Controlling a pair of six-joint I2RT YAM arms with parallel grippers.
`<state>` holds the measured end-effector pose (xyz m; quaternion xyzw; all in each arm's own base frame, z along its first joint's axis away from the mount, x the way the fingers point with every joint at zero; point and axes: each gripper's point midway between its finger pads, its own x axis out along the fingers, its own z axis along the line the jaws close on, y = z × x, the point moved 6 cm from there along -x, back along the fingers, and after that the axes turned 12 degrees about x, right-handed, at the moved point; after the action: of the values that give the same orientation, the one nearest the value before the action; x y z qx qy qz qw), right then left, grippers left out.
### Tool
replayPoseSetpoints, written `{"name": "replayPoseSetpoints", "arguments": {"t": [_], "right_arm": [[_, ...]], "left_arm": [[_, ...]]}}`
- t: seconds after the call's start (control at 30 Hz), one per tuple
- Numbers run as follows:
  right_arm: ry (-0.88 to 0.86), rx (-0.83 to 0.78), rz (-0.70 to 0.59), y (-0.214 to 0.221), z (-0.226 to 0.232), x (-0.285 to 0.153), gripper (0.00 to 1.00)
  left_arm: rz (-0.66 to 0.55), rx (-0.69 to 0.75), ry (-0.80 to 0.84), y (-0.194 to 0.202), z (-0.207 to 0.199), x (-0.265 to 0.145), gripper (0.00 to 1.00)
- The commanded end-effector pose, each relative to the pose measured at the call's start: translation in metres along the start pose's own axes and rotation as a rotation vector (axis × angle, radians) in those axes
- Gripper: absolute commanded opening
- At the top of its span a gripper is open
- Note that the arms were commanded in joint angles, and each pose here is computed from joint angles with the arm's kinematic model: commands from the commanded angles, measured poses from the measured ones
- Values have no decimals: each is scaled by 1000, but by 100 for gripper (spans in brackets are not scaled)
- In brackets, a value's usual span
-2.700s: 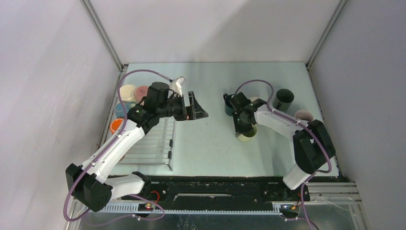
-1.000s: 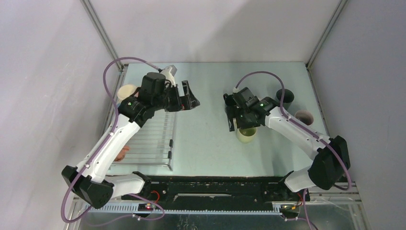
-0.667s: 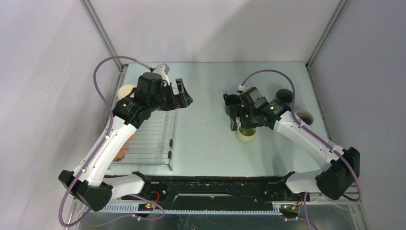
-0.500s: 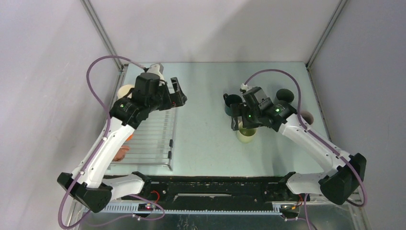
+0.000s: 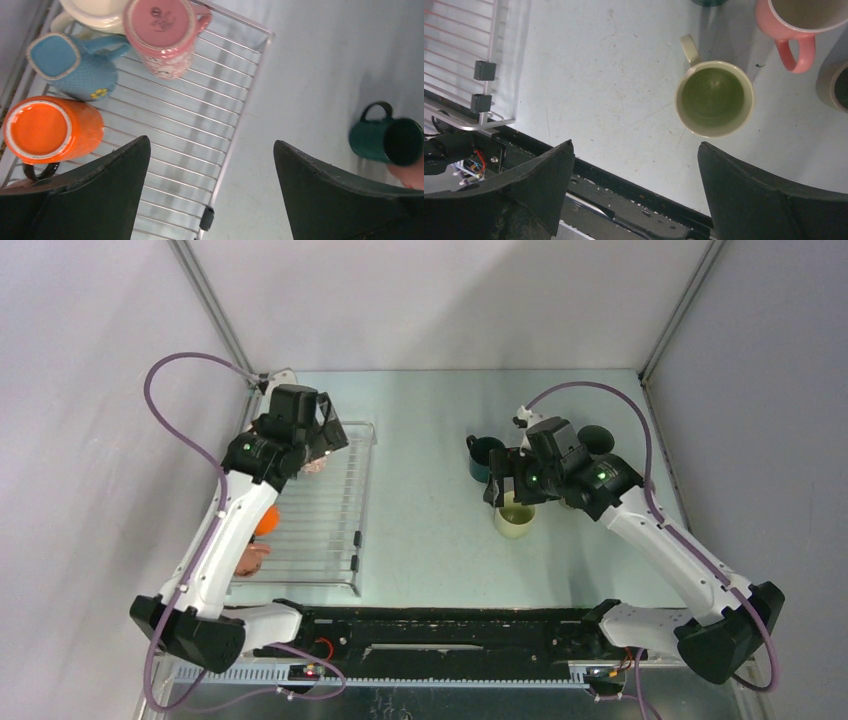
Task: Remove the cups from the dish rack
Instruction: Unload the cup from the dish rack.
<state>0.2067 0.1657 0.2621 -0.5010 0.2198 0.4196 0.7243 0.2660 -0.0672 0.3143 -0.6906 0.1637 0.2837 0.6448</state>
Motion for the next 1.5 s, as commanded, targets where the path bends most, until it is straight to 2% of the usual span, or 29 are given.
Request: {"name": "replayPoseSetpoints", "arguments": {"t": [0.0,0.23,0.53,0.73,1.47], "right_arm": [[-102,9,-65,-15,13,-12,100],[-118,2,-47,-15,14,-7,100],[-134,1,-41,-15,12,-4,100],[-138,2,-38,-16,12,-3,100],[-124,-1,-27,-17,9,2,100]], "left_arm": [[-59,-61,-126,-27,20,8,100],[-23,-47,-239,-41,33,48,100],[64,-47,-216,-54,43,107,100],[151,-24,-197,-49,49,137,100],[322,17,-208,-19,56,188,100]]}}
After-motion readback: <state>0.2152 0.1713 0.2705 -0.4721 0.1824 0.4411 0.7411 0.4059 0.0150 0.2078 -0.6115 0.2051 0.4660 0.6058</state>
